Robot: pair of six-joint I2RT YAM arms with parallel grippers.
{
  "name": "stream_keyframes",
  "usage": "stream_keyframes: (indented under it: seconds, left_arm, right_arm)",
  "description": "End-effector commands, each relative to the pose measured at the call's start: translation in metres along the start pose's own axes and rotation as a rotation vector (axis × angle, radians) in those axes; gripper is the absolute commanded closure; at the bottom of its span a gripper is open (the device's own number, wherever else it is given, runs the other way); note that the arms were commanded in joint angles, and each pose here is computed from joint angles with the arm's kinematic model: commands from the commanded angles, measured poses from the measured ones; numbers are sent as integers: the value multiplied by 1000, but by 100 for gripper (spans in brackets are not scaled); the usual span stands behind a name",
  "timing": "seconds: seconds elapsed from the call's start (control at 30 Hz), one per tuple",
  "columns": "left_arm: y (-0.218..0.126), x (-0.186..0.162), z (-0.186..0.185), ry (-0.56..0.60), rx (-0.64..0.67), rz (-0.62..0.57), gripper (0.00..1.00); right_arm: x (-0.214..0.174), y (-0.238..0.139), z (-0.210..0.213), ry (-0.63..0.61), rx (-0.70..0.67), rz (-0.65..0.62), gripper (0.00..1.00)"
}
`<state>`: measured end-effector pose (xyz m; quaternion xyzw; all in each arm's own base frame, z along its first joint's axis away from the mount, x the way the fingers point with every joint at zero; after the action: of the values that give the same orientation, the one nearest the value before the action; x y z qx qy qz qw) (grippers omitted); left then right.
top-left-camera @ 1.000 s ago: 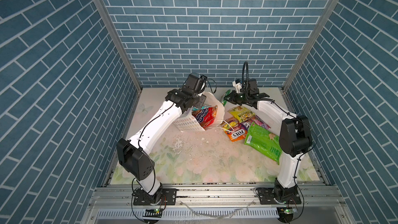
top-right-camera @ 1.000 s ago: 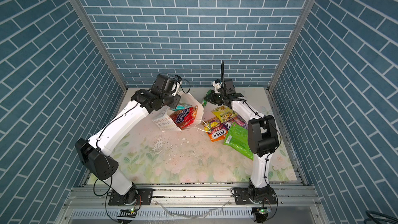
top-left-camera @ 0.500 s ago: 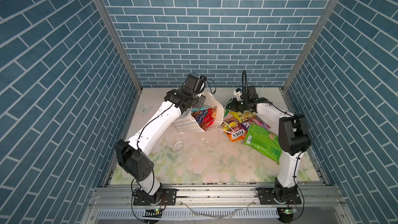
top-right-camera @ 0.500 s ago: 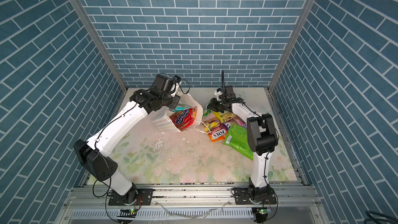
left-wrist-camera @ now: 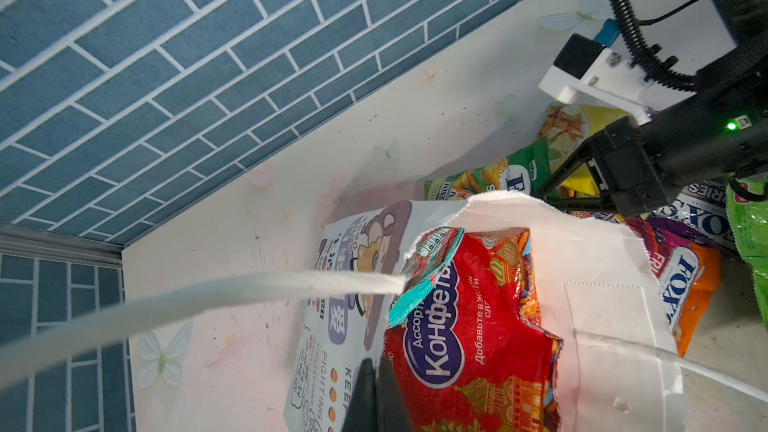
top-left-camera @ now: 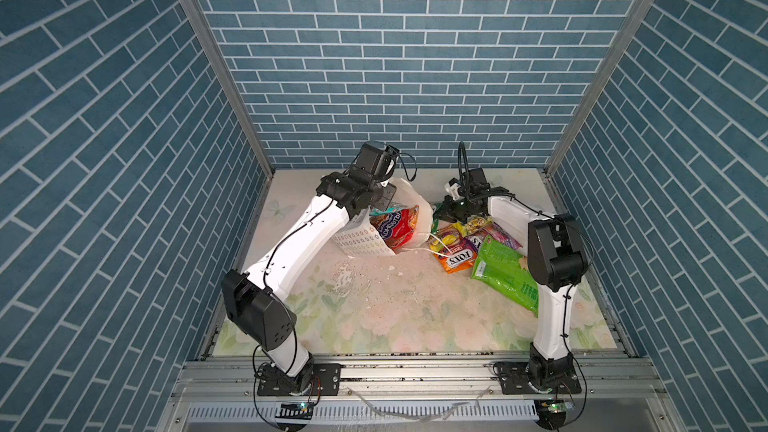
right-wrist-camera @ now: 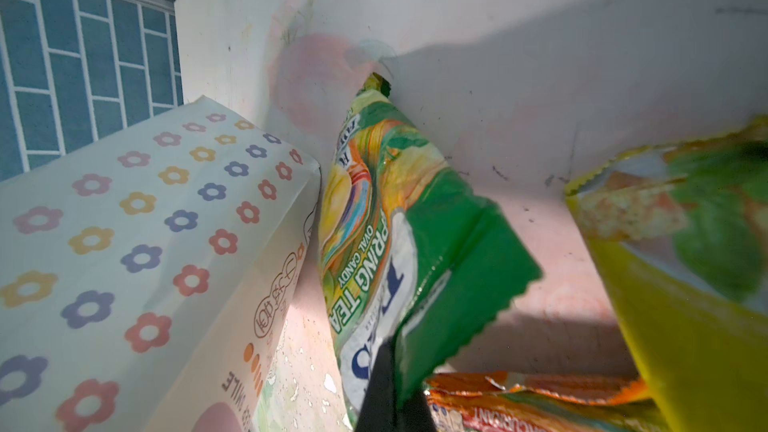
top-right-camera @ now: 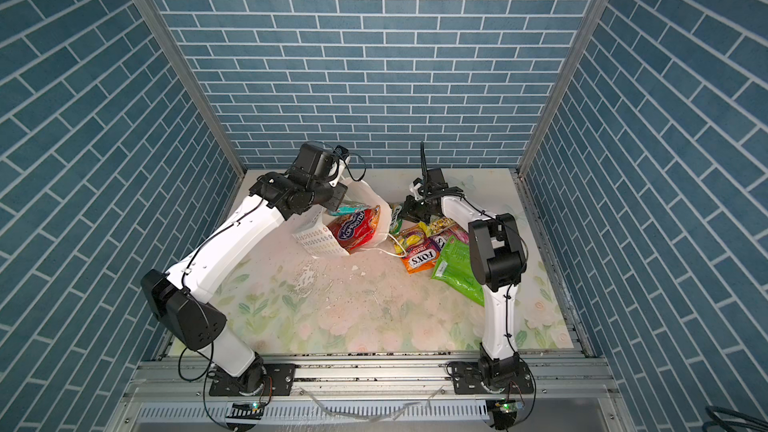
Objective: Take the snacks out of the paper bag
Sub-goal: 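Lower the green Fox's packet onto the table and open the right gripper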
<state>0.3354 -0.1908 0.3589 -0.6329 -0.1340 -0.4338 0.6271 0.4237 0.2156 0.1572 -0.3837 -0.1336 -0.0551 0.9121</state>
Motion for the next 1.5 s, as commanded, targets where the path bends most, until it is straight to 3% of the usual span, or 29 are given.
stream_keyframes:
  seconds: [0.0, 0.33, 0.9, 1.07, 1.23, 1.47]
  left_arm:
    - [-23, 12, 10, -29, 26, -95, 100]
    - [-20, 10, 8, -30, 18, -92, 100]
    - [-19, 4, 8, -34, 15, -92, 100]
    - [-20, 2, 8, -31, 10, -85, 100]
    - [-20, 0, 7, -35, 5, -86, 100]
    - [-19, 0, 4, -40, -15, -85, 100]
  right_arm:
    - [-3, 7, 11, -45, 25, 63, 100]
    - [-20, 7, -13, 5, -171, 70, 100]
    - [9, 13, -9, 3, -209, -51, 100]
    - [6, 10, -10, 8, -219, -46, 87]
    - [5, -8, -3, -11, -227, -79, 81]
    - [5, -60, 19, -43, -217, -207, 78]
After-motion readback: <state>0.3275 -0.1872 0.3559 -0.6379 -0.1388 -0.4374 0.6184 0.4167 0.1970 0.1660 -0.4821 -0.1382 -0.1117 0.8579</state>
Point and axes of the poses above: each gripper's point midway between its finger pads, its own y axis out along the fingers, its own z axis along the line the jaws close on, x = y × z, the point moved 9 cm from there along -y, back along the fingers, and after that the axes turned 3 degrees about -y, right-handed, at the moved point
